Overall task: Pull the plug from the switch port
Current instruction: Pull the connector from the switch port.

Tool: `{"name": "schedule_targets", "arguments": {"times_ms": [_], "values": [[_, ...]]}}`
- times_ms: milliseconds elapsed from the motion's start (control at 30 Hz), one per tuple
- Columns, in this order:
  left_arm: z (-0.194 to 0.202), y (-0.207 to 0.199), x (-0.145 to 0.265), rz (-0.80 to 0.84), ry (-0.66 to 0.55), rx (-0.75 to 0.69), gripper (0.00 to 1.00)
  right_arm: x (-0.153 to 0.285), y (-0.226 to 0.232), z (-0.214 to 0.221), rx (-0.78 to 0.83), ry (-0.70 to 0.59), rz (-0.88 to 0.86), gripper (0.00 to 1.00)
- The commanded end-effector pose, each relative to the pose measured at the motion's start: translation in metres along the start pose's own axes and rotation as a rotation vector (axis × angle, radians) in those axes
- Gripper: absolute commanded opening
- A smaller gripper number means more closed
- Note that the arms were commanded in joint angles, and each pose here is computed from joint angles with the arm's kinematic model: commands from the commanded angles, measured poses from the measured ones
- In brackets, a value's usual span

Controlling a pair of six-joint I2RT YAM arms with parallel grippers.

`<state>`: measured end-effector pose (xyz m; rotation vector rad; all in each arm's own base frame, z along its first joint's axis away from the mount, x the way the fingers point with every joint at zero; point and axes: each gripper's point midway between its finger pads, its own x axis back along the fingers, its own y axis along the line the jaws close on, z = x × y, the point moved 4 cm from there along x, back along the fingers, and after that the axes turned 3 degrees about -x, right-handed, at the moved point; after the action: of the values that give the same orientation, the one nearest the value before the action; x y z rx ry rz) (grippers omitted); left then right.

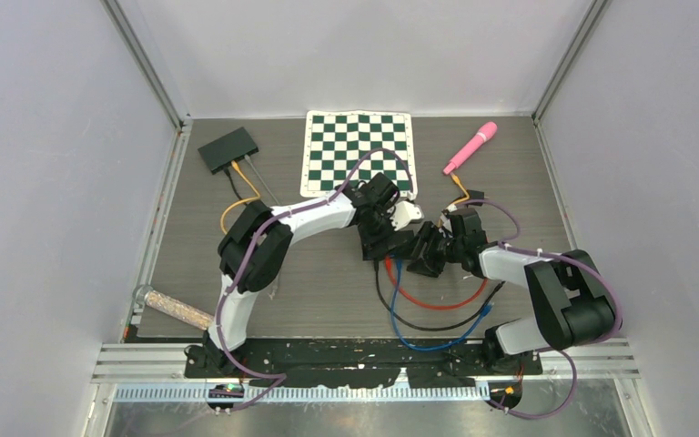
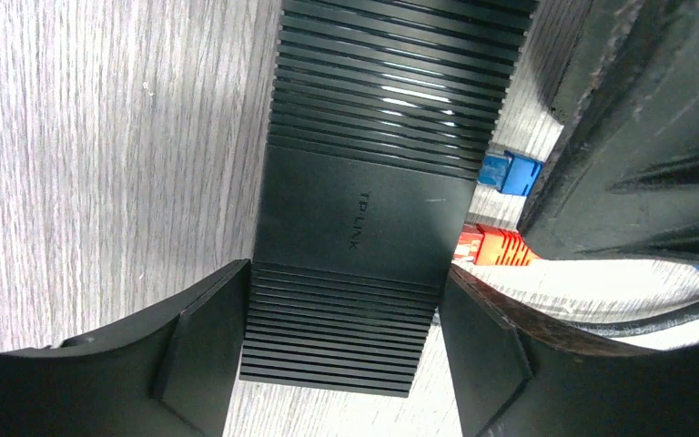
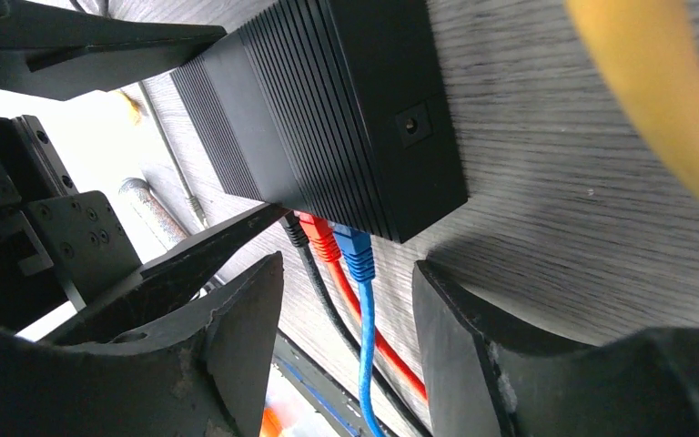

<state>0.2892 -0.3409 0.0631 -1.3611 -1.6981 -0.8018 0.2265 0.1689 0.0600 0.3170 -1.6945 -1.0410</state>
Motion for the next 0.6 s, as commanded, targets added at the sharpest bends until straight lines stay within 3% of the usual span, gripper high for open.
{"name": "schedule_targets", "arguments": {"times_ms": [0, 100, 233, 567], "values": [[-0.010, -0.003, 0.003, 0.018, -0.042, 0.006, 0.68, -0.003, -0.006, -0.004, -0.002, -0.024, 0.021, 0.60], [-0.010, -0.005, 0.004, 0.019, -0.048, 0.004, 0.65, -0.004, -0.008, -0.005, -0.004, -0.034, 0.030, 0.60], [-0.012, -0.005, 0.009, 0.020, -0.058, -0.003, 0.81, -0.005, -0.012, -0.005, -0.010, -0.033, 0.042, 0.59], [-0.021, 0.001, 0.018, 0.004, -0.070, -0.025, 0.88, -0.007, -0.016, -0.004, -0.016, -0.031, 0.053, 0.59]]}}
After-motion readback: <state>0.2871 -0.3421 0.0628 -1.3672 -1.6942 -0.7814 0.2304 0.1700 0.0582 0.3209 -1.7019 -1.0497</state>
